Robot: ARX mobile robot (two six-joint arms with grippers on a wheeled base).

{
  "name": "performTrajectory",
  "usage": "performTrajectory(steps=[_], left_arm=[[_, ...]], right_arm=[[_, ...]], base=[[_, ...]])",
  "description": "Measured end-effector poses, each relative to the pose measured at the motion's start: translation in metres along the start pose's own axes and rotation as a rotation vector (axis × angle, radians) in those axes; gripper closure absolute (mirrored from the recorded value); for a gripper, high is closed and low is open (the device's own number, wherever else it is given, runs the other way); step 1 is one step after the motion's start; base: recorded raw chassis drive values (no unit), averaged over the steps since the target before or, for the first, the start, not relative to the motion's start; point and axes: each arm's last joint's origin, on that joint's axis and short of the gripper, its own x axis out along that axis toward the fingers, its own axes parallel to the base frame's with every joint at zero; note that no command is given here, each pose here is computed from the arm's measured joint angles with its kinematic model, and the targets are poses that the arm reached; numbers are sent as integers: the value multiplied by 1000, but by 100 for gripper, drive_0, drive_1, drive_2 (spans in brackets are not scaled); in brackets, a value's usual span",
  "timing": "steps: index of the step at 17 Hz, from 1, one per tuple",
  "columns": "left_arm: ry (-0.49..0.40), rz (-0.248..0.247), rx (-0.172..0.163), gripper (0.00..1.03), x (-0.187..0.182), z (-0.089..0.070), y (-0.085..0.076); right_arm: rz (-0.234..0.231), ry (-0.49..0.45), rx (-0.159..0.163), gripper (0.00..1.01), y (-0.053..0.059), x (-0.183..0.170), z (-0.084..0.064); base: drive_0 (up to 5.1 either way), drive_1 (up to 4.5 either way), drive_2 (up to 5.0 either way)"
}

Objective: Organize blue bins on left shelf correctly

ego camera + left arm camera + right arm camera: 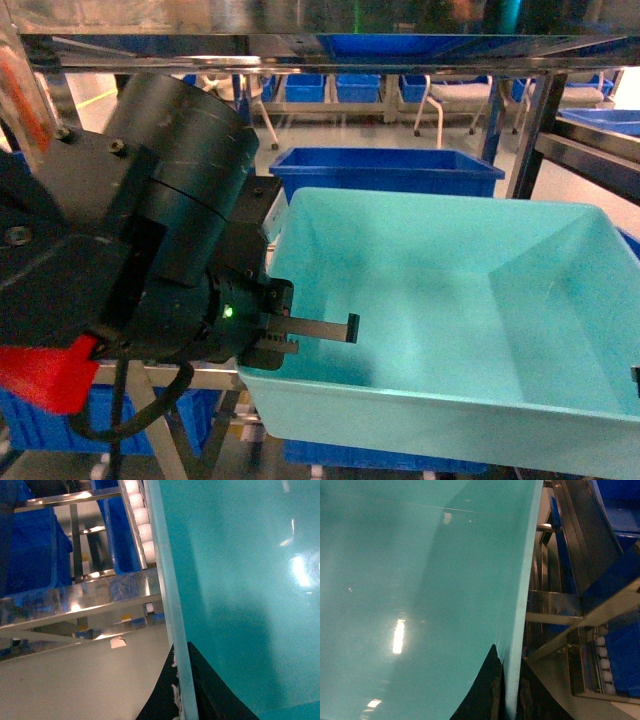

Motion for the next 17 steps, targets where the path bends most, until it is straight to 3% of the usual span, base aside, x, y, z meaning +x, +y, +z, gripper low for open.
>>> performTrajectory(steps=[3,6,10,13,17], left_arm=[[33,4,10,101,31,17,7],[32,17,23,101,55,33,12],[76,36,-18,101,85,49,20],[132,56,-38,101,108,67,35],[229,45,6,101,139,77,43]], right_arm=[[6,17,-5,99,-3,39,11],[8,-12,-32,99,-1,67,27],[7,4,-65,99,0,102,47],[12,34,-89,99,10,128,56],[9,161,-102,99,18,160,59]], base=[[0,0,0],[0,0,0],[0,0,0],[0,0,0],[0,0,0]])
